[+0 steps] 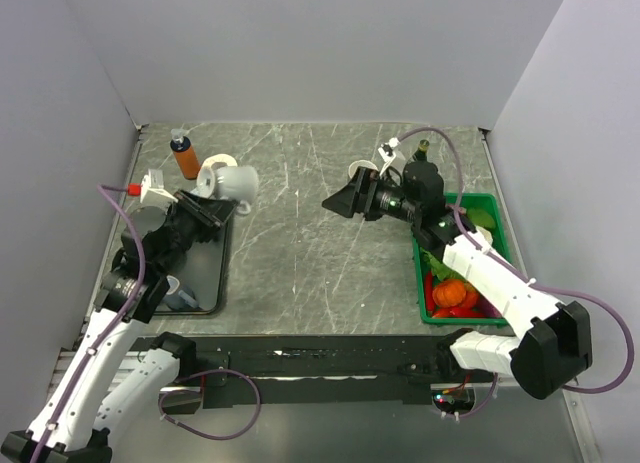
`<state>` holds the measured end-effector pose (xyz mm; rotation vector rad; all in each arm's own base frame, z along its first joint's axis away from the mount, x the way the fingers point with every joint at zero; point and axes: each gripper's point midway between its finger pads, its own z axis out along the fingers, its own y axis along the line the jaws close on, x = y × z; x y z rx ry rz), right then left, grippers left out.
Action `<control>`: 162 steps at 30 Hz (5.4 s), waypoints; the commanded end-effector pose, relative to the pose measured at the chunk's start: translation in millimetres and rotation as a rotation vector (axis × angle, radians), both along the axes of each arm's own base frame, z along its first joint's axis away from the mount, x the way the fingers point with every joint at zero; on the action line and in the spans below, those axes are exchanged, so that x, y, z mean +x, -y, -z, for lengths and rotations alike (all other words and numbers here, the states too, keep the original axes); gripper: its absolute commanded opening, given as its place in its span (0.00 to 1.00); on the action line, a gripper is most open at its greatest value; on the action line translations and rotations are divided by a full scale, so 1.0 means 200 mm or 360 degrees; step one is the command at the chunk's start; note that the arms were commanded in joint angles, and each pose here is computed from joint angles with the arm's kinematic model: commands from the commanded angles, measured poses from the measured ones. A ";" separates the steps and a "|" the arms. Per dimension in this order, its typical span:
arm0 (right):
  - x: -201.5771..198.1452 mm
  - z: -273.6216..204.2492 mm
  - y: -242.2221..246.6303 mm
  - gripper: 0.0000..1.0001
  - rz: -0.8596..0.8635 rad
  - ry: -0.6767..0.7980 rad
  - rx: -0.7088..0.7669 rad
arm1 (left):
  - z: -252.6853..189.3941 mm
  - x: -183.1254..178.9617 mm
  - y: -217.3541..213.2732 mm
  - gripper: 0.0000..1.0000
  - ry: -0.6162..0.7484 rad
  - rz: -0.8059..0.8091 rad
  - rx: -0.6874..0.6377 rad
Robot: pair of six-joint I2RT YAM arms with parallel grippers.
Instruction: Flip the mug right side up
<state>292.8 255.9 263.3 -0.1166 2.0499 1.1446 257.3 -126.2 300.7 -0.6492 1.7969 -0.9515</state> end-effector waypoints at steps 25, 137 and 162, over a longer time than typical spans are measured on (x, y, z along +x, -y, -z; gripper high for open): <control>-0.49 -0.78 -0.47 0.77 -0.0760 0.0563 0.1184 | -0.74 -0.34 0.42 0.01 0.1294 0.0905 -0.0498; 0.86 0.73 -0.11 0.00 0.0837 0.0223 -0.1092 | 0.06 -0.17 0.17 0.96 0.0323 0.0285 0.0241; 0.53 0.27 -0.07 1.00 0.0707 0.0118 -0.0721 | 0.45 -0.37 -0.36 0.96 -0.0800 -0.0583 0.0503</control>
